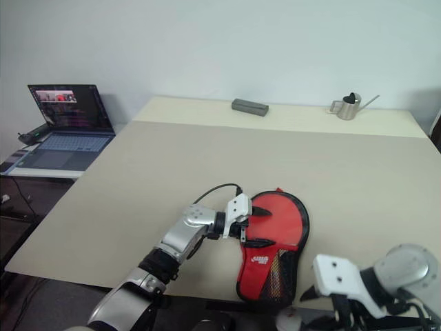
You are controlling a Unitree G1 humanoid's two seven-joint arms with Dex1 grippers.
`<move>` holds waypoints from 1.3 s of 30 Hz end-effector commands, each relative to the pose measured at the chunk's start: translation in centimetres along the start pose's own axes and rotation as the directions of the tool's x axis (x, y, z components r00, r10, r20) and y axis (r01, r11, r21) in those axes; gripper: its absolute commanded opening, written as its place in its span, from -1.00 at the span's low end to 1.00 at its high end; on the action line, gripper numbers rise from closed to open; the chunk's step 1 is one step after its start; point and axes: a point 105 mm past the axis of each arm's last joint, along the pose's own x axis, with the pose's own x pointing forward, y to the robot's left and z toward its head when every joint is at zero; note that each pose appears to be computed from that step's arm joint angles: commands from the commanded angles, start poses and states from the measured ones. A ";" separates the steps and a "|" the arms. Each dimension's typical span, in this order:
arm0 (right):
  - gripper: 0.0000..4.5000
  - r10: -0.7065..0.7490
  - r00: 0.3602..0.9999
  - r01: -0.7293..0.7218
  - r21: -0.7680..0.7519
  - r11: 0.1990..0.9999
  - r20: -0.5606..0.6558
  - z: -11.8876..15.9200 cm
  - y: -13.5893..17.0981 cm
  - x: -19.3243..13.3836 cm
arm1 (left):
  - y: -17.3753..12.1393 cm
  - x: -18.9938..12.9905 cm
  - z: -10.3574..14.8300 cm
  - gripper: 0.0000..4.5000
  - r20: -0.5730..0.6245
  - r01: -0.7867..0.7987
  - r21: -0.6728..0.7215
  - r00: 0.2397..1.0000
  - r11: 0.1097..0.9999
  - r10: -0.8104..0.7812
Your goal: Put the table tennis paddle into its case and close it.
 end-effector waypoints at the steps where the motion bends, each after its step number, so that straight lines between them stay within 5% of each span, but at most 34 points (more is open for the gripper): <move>1: -0.01 -0.046 0.994 0.046 0.001 0.999 0.095 1.2 -1.9 -1.8 | -0.5 0.7 -2.0 1.00 -0.082 0.002 -0.028 0.997 1.000 -0.005; 11: -0.01 -0.315 0.884 0.300 0.097 0.949 0.346 1.9 -8.9 -2.6 | -0.1 -0.1 0.0 1.00 0.036 -0.031 -0.072 0.999 0.997 0.033; 21: -0.01 -0.478 0.718 0.445 0.194 0.874 0.505 3.4 -14.5 -2.4 | 0.5 -5.9 3.0 1.00 0.129 -0.130 -0.029 0.983 0.991 0.133; 30: -0.01 -0.464 0.689 0.436 0.194 0.879 0.557 3.1 -16.7 -1.6 | 1.2 -12.2 4.1 1.00 0.144 -0.320 -0.059 0.935 0.946 0.325; 39: -0.01 -0.467 0.690 0.449 0.178 0.875 0.554 2.4 -20.6 -2.5 | 2.5 -16.7 3.2 1.00 0.115 -0.612 -0.082 0.778 0.786 0.618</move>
